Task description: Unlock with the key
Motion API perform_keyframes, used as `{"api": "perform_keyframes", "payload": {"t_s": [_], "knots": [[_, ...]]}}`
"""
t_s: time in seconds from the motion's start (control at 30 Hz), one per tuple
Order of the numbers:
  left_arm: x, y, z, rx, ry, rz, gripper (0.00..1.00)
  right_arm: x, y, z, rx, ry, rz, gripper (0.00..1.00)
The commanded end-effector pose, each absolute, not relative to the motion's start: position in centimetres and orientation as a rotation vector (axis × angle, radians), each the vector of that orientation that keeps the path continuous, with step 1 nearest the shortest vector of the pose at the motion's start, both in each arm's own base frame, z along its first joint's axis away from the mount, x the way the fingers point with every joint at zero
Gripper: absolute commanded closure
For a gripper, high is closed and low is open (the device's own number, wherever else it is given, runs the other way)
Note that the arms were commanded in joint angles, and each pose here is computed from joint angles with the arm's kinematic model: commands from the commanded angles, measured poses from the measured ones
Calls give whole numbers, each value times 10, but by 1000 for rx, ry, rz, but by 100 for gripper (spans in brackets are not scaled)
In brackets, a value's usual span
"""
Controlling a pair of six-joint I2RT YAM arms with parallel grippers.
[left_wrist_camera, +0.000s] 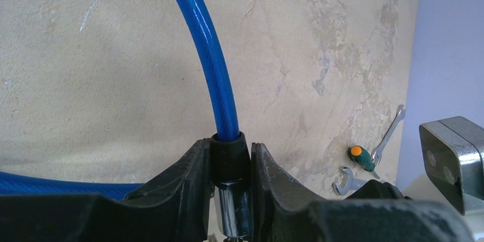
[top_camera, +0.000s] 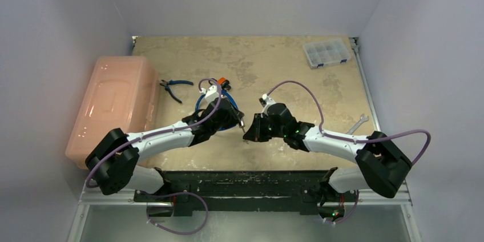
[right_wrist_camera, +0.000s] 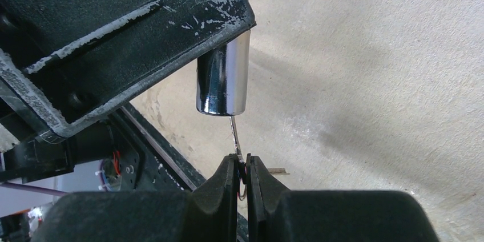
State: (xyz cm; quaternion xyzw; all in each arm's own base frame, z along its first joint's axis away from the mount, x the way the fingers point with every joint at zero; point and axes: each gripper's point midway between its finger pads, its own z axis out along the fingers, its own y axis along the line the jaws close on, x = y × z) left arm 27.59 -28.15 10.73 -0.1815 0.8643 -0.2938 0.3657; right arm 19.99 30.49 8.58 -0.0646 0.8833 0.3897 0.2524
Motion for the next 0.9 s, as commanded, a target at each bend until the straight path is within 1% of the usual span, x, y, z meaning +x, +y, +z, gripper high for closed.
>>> {"api": "perform_keyframes", "payload": {"t_s": [0.0,0.87], "knots": [[282,-285,132,-476,2141,-827,100,217,314,113,-190,2304,1094,100],[283,-285,126,-483,2146,-815,100,219,314,132,-224,2266,1120,100]]}}
